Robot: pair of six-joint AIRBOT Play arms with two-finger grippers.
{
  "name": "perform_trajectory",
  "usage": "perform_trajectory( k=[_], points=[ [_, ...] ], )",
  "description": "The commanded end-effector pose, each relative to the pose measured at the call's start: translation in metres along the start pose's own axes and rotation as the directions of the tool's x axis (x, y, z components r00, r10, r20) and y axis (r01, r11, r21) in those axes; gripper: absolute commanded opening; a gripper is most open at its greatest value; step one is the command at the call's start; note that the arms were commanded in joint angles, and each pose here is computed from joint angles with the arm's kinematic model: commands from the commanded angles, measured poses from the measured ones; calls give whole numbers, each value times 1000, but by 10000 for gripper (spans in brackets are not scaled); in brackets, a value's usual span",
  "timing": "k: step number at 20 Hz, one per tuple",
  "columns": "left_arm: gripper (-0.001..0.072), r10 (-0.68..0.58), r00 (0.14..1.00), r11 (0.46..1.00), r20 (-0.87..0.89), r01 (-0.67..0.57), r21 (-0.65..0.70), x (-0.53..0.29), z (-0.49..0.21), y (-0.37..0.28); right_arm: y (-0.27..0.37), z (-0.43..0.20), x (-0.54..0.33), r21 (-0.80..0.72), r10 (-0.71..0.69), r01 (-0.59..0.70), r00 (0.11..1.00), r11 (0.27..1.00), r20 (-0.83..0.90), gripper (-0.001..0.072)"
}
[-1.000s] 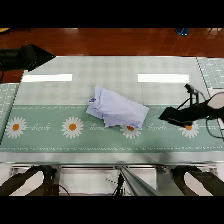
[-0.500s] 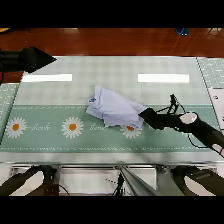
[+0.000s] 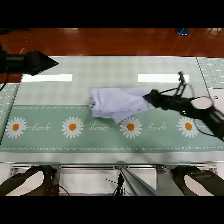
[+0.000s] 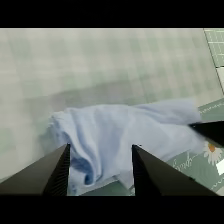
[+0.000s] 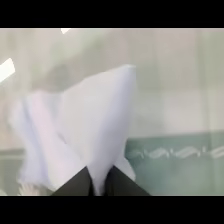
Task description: Fold the shirts.
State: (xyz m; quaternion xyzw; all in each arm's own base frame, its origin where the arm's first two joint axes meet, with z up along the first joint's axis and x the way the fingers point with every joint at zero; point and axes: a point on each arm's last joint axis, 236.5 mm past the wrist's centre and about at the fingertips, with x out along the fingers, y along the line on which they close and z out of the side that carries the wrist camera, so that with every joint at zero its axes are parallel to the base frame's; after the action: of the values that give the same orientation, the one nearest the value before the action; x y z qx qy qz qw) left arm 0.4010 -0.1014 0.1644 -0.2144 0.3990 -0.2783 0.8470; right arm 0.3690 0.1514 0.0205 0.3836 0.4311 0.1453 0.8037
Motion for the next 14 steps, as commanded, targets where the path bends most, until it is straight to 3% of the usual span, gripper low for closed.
perform_trajectory(
  k=[1, 4, 7, 12, 14],
  points=[
    [463, 7, 999, 999, -42, -9, -35, 15, -7, 17, -9, 57, -89, 9, -91, 91, 990, 996, 105, 29],
    [463, 6, 998, 998, -68, -10, -61, 25, -11, 28, -50, 79, -183, 53, -274, 268, 940, 962, 205, 29],
    [463, 4, 996, 997, -86, -11, -80, 32, -15, 35, -110, 60, -259, 202, -506, 469, 837, 860, 210, 29],
    [463, 2, 994, 995, -108, -13, -103, 40, -19, 45, -196, -9, -351, 415, -802, 731, 597, 541, -7, 28],
    [463, 7, 994, 994, -107, -18, -110, 43, -19, 49, -220, -48, -397, 455, -887, 828, 436, 328, -154, 29]
  ],
)
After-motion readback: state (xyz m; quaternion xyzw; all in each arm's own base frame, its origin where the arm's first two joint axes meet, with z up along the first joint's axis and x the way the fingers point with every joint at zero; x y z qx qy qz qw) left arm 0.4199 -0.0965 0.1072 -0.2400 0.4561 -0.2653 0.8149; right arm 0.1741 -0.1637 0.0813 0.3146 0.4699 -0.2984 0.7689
